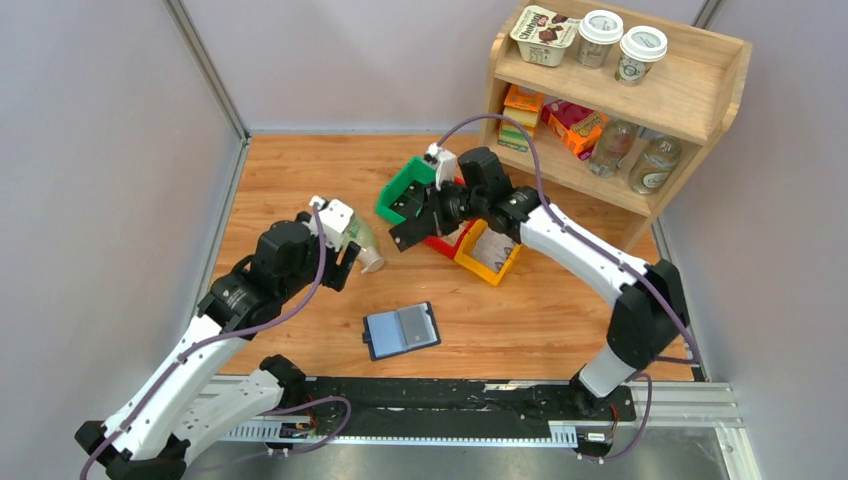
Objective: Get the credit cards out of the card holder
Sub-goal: Place the credit card in the storage box.
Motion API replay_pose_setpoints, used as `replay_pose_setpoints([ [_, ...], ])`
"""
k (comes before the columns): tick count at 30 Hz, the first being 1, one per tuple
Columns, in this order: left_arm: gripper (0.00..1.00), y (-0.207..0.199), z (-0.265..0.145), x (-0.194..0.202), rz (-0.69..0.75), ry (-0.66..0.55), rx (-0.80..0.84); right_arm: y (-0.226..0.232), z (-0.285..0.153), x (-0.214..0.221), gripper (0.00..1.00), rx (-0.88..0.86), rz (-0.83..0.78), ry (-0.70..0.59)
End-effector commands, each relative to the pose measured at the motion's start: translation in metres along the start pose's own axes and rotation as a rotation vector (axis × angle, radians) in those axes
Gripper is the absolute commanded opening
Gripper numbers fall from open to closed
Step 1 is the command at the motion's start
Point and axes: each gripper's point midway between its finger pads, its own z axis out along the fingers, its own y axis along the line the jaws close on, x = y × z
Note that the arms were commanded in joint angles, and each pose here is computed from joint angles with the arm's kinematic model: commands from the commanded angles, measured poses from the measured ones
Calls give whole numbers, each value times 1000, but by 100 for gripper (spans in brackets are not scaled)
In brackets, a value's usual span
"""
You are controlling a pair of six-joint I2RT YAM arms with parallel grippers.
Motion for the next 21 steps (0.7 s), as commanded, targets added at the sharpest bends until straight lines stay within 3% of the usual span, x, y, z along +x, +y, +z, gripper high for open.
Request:
replay_pose_setpoints([
  [1, 80, 61, -16, 28, -162, -29, -400, -72, 10, -56, 0, 273, 281, -174],
  [6, 81, 73, -27, 58, -323, -105, -531, -148, 40, -68, 0, 522, 460, -243],
  [11, 80, 76, -30, 60, -315, -146, -547, -202, 62, -80, 0, 689, 582, -327],
  [15, 81, 81, -28, 64, -289, -117, -570, -228, 87, -82, 1, 705, 651, -357],
  [21, 84, 78, -21, 66, -280, -90, -544, -245, 125, -80, 13, 640, 687, -350],
])
